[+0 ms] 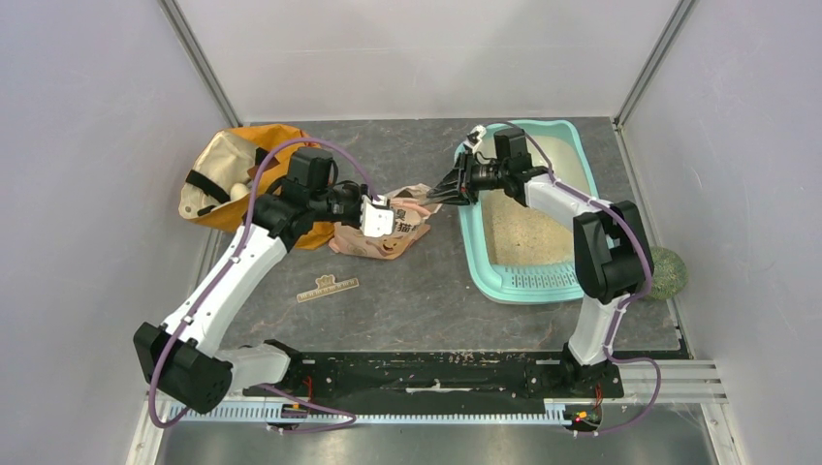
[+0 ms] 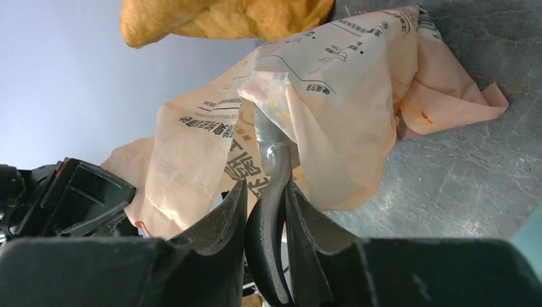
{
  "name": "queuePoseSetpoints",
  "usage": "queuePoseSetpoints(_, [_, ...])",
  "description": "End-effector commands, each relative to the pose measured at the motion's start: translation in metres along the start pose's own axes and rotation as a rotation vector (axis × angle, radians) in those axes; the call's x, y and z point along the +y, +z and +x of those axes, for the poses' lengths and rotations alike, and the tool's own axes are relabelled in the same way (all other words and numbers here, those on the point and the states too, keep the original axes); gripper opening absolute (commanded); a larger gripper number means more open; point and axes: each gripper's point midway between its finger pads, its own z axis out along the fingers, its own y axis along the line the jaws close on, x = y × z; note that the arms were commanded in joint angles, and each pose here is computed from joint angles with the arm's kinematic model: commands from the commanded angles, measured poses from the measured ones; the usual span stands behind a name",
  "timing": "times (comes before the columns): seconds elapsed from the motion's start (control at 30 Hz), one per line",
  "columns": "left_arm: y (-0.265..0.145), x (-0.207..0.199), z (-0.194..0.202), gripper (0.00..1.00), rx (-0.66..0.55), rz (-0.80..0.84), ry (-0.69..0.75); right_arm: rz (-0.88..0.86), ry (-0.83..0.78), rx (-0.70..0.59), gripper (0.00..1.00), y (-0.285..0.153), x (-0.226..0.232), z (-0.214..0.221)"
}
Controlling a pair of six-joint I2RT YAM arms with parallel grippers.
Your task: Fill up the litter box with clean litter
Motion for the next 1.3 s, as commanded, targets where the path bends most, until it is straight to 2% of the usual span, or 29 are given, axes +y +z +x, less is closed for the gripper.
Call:
queuePoseSetpoints(0.0, [-0.001, 0.034, -0.032, 0.02, -0.106, -0.076, 0.083, -0.158, -0.105, 0.005, 0.00, -0.006, 0.056, -0.008])
queuePoseSetpoints(0.13, [-0.004, 0.052, -0.042, 0.02, -0.129, -0.120, 0.094, -0.136, -0.090, -0.053, 0.00, -0.052, 0.054, -0.010])
queuePoseSetpoints(0.23, [-0.002, 0.059, -0.053, 0.02, -0.183, -0.143, 0.106, -0.105, -0.092, -0.053, 0.00, -0.063, 0.053, 0.002])
queuePoseSetpoints(0.47, [0.009, 0.068, -0.076, 0.02, -0.277, -0.161, 0.153, -0.086, -0.098, -0.077, 0.00, -0.076, 0.058, 0.001])
queuePoseSetpoints(0.87, [0.021, 0.057, -0.051, 0.02, -0.199, -0.141, 0.102, -0.105, -0.037, -0.099, 0.00, -0.118, 0.048, 0.004])
queuePoseSetpoints(1.27, [0.027, 0.059, -0.048, 0.02, -0.200, -0.130, 0.105, -0.121, 0.057, -0.185, 0.00, -0.162, 0.036, -0.001])
